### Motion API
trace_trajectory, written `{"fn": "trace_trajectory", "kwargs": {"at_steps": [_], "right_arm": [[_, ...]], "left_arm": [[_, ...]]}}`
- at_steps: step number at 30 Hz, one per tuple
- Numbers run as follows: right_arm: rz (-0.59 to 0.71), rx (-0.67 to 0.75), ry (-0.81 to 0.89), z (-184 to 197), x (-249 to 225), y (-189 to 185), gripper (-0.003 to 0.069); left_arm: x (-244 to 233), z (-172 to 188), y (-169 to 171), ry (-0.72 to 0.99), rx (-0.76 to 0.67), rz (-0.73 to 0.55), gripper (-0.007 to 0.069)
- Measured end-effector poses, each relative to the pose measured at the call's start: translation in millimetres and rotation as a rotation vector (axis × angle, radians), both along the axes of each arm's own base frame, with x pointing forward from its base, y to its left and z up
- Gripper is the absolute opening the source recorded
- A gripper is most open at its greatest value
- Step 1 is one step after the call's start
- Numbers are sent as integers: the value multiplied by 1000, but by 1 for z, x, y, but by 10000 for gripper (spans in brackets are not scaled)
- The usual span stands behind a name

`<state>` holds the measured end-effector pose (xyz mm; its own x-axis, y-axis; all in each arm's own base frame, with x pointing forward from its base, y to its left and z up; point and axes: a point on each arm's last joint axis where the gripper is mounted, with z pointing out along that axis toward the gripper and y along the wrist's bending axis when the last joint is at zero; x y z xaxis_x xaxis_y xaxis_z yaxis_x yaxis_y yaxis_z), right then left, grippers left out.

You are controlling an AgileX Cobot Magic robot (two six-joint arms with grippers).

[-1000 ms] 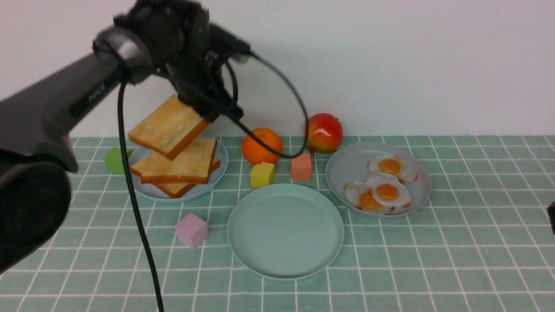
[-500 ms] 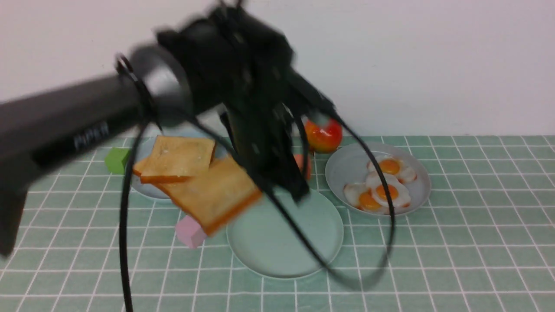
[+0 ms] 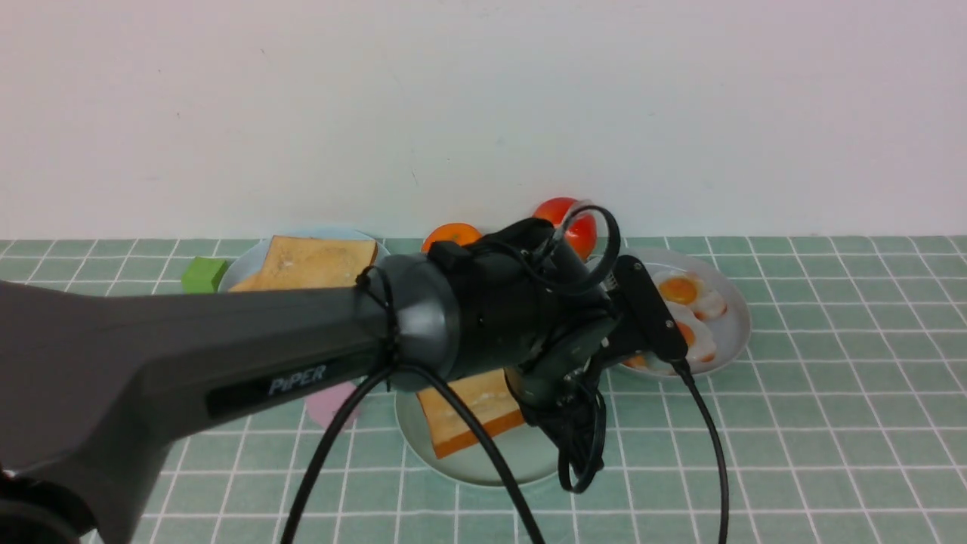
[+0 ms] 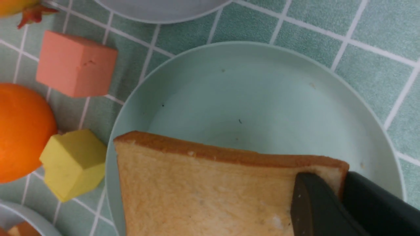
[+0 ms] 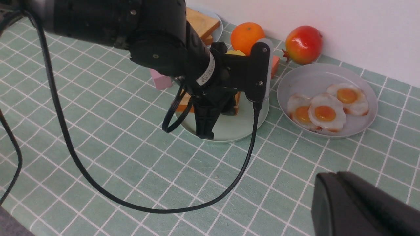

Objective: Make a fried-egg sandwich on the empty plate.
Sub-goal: Use the left arm to put a slice of bread into the empty plate in the middle

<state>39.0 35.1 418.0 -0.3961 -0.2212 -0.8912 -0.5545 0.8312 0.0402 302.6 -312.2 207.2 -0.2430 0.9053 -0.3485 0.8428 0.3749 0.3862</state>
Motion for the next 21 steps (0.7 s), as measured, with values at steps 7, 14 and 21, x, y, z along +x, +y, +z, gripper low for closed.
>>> {"fn": "trace_trajectory", "kwargs": {"at_steps": [7,14,21], "right_arm": [[1,2,1,0,0,0,32],[-10,23,14,0,0,0,32],[-34,35,56,-1,9,3,38]], "left_arm": [[1,-8,-2,7,9,-4,109],[1,-8,-1,6,11,-2,353],[-7,20,7,7,-29,54,469]]}}
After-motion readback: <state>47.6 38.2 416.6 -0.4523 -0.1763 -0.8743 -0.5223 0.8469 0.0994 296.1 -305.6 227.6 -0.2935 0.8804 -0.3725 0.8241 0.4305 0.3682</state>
